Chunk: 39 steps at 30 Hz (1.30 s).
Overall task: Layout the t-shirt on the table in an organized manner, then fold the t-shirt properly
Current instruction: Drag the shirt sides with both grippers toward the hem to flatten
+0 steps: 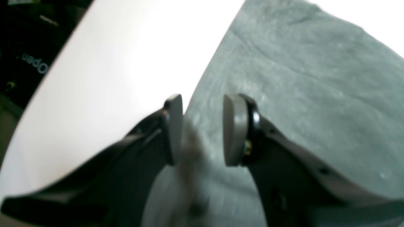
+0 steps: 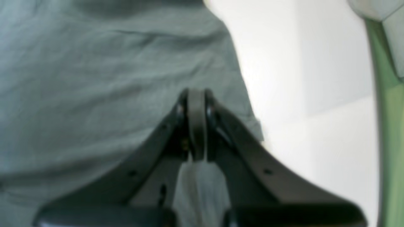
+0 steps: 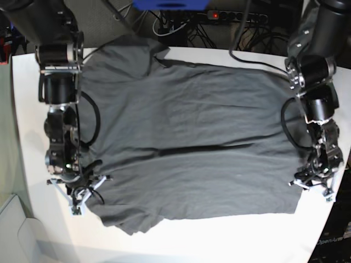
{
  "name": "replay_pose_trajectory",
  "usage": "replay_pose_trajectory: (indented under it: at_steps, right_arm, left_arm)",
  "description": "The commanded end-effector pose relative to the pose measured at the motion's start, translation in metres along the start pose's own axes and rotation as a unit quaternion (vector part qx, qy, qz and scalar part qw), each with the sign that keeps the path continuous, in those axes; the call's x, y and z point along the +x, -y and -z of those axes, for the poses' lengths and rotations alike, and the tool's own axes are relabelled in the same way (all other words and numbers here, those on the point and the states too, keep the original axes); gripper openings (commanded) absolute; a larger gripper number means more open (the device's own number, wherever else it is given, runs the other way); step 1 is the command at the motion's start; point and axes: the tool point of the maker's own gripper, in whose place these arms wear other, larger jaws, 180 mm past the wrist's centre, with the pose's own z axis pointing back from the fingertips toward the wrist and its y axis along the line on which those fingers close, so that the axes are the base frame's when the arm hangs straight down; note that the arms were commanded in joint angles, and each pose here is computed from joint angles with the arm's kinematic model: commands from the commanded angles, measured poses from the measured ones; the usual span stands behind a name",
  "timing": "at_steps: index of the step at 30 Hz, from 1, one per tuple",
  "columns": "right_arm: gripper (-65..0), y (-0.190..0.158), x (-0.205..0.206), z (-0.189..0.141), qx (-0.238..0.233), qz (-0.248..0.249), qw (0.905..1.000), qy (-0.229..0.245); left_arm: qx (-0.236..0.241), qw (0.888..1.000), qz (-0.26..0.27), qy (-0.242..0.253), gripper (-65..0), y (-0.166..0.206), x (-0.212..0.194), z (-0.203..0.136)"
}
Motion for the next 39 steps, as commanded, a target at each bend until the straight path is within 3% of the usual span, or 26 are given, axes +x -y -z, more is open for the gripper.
replay_pose_trajectory:
  at_steps: [1, 5, 10, 22, 33, 39]
  right_arm:
    - [-65.0, 0.005, 0.032, 0.003, -0.003, 0.004, 0.9995, 0.032]
    - [-65.0, 0.007, 0.032, 0.025, 0.002, 0.02, 0.9995, 0.026]
    - [-65.0, 0.007, 0.026, 0.038, 0.006, 0.032, 0.9991, 0.026]
    - [-65.0, -0.025, -0.007, 0.044, 0.03, 0.041, 0.9985, 0.018]
    - [-65.0, -0.029, -0.014, 0.045, 0.033, 0.041, 0.9983, 0.025]
    - [-65.0, -0.045, -0.031, 0.057, 0.049, 0.011, 0.9986, 0.015]
  left_arm:
    - [-0.005, 1.0, 0.01, 0.027, -43.7, 0.007, 0.022, 0.002]
    - [-0.018, 0.998, 0.048, 0.026, -43.7, 0.027, -0.003, 0.019]
    - [-0.026, 0.998, 0.053, 0.031, -43.7, 0.037, -0.011, 0.024]
    - [-0.021, 0.998, 0.057, 0.028, -43.7, 0.031, -0.013, 0.024]
    - [-0.021, 0.998, 0.057, 0.016, -43.7, 0.03, -0.028, 0.025]
    - [-0.019, 0.998, 0.062, 0.005, -43.7, 0.026, -0.046, 0.025]
